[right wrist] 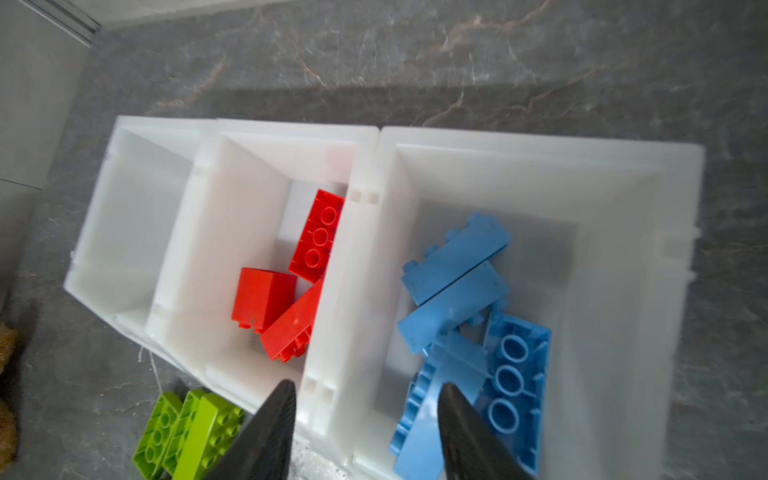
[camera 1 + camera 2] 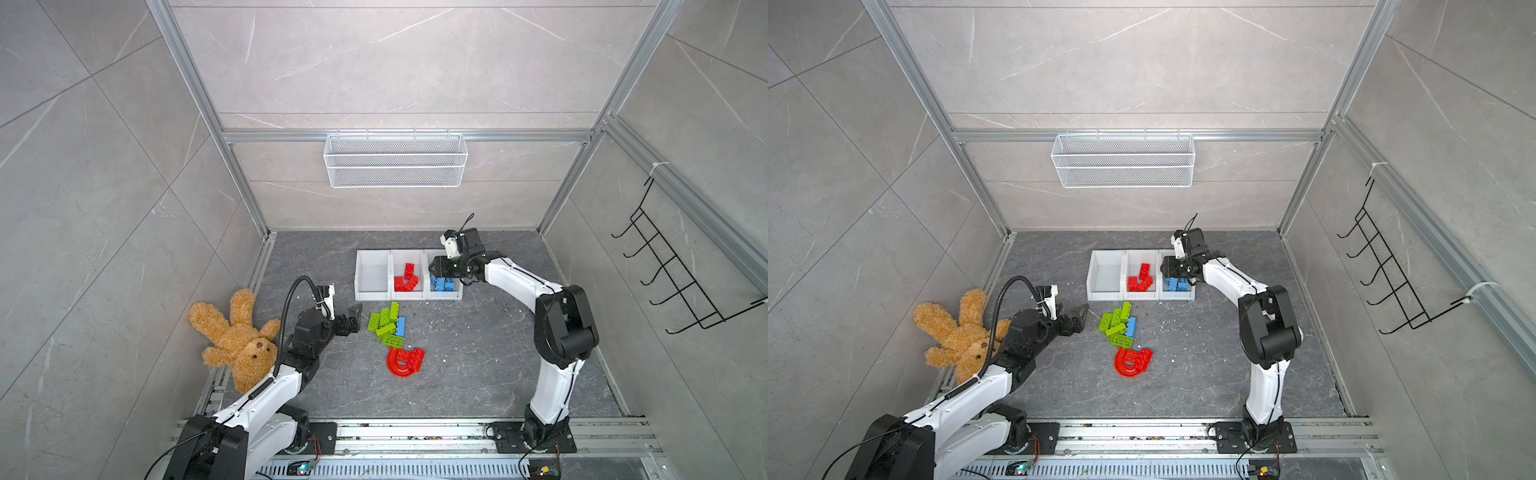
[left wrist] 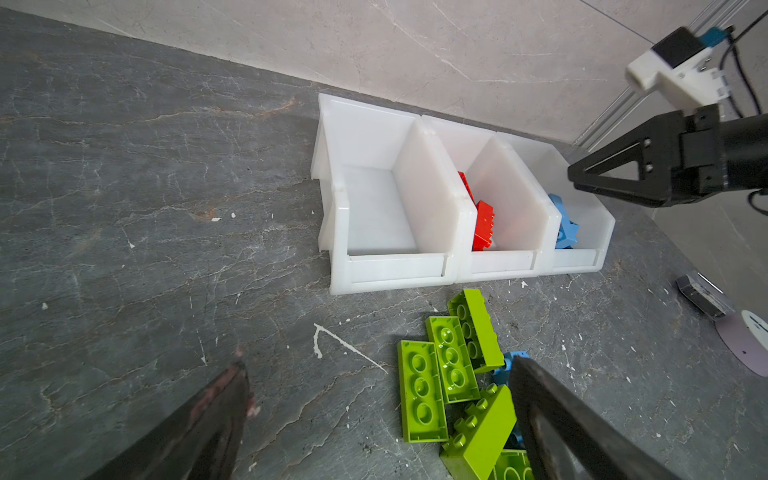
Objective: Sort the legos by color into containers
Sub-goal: 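Open the right gripper to drop the light-blue brick in, then move the right gripper back down to a light-blue brick at the pile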
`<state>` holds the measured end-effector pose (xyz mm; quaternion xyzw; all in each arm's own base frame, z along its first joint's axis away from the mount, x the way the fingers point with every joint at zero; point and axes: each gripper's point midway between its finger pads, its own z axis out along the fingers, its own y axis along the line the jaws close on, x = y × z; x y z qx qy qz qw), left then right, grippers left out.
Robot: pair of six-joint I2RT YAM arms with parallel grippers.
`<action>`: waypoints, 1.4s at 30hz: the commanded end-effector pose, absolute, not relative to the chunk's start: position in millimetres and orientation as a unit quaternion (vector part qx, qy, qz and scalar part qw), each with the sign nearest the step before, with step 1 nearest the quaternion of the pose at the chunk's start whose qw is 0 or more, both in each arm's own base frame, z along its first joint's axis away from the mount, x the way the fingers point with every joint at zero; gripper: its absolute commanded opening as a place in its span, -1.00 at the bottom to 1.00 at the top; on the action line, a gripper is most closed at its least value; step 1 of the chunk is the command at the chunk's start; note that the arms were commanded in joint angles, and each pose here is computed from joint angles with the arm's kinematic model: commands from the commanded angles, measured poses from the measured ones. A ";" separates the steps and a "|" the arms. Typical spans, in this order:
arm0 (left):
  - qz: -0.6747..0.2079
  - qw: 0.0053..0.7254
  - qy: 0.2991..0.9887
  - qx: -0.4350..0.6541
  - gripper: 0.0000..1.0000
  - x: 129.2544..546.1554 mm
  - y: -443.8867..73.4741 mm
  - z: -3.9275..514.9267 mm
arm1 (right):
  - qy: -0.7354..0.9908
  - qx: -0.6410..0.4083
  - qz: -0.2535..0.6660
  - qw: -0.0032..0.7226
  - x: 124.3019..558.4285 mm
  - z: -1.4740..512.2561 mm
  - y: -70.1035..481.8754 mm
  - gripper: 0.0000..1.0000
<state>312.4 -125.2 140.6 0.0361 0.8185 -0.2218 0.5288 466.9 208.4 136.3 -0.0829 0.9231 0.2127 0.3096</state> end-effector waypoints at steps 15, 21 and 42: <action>-0.217 0.553 0.803 0.040 0.99 315.7 -124.3 155.0 | 0.922 -0.127 0.252 0.265 321.5 103.6 300.5 0.09; -0.219 0.552 0.803 0.041 0.99 316.3 -125.0 155.3 | 0.934 -0.156 0.218 0.237 310.7 72.3 324.0 0.10; -0.219 0.552 0.804 0.041 0.99 316.2 -125.1 155.6 | 0.950 -0.170 0.177 0.195 309.5 27.1 328.7 0.05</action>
